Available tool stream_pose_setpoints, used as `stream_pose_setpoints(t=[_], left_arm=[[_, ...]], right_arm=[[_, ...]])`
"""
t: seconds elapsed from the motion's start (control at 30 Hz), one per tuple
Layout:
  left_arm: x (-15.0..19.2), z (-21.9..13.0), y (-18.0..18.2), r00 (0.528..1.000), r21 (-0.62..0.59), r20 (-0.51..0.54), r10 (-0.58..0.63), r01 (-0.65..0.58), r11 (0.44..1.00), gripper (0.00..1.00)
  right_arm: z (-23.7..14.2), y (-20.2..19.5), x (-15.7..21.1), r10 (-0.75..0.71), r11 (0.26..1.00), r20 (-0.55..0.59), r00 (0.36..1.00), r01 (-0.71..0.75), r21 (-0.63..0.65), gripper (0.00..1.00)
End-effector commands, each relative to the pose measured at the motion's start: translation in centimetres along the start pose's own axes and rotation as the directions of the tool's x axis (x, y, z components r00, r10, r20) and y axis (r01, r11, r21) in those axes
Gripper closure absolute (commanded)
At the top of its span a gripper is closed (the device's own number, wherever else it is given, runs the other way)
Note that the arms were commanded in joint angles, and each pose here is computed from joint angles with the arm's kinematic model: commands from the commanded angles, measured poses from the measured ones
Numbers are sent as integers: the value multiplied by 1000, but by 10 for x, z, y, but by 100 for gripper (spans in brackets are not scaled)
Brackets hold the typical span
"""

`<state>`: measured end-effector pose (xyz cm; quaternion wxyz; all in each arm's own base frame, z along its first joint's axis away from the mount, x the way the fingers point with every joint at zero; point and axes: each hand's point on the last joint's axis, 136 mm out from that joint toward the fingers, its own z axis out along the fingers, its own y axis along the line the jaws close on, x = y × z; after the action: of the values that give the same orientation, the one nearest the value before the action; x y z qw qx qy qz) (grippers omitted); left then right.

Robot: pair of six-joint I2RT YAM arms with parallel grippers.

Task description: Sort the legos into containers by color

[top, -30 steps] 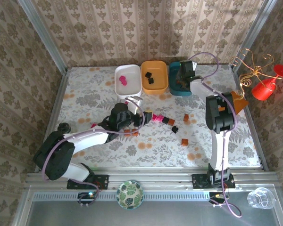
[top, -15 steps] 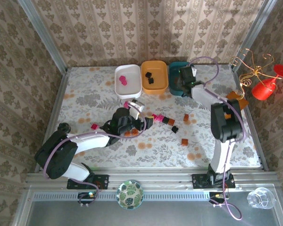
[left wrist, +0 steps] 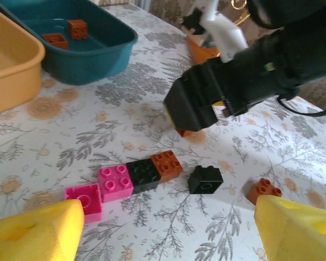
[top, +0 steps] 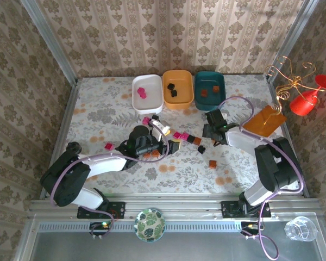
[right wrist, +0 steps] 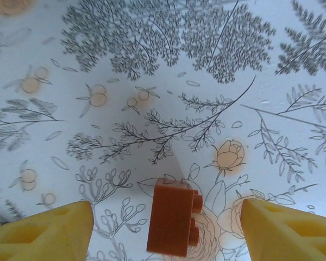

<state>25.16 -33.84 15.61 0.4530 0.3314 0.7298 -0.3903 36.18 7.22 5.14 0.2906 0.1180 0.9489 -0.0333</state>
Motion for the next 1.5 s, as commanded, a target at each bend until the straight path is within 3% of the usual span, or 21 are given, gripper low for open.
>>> stream_pose_setpoints(t=[0.0,0.17,0.33,0.57,0.73,0.87,1.23,1.37,1.47], left_arm=[[-5,3,-11,1000,59,15,-1,0,998,17],[-6,0,-9,1000,42,17,8,-9,999,16],[-7,-1,-9,1000,34,16,12,-12,999,16],[-4,-1,-1,1000,-9,5,10,-10,1000,16],[-3,-2,6,1000,-52,0,8,-8,999,16],[-2,-4,11,1000,-79,-5,6,-6,997,16],[-3,-6,13,1000,-98,-5,4,-4,995,16],[-3,-6,13,1000,-98,-6,2,-2,995,16],[-3,-6,14,1000,-99,-7,3,-3,995,16]], right_arm=[[13,0,0,29,999,-26,999,-29,22,31],[29,2,1,36,999,-51,998,-34,26,52],[35,-1,2,36,999,-43,998,-34,37,63],[7,11,-34,60,997,85,995,-56,-50,74],[-21,31,-84,94,988,201,975,-66,-142,74],[-27,39,-136,92,990,284,955,-59,-125,74],[54,34,-234,215,976,282,935,-200,-80,72],[74,28,-247,204,978,262,943,-207,-17,61],[64,29,-250,189,981,273,943,-191,-19,49]])
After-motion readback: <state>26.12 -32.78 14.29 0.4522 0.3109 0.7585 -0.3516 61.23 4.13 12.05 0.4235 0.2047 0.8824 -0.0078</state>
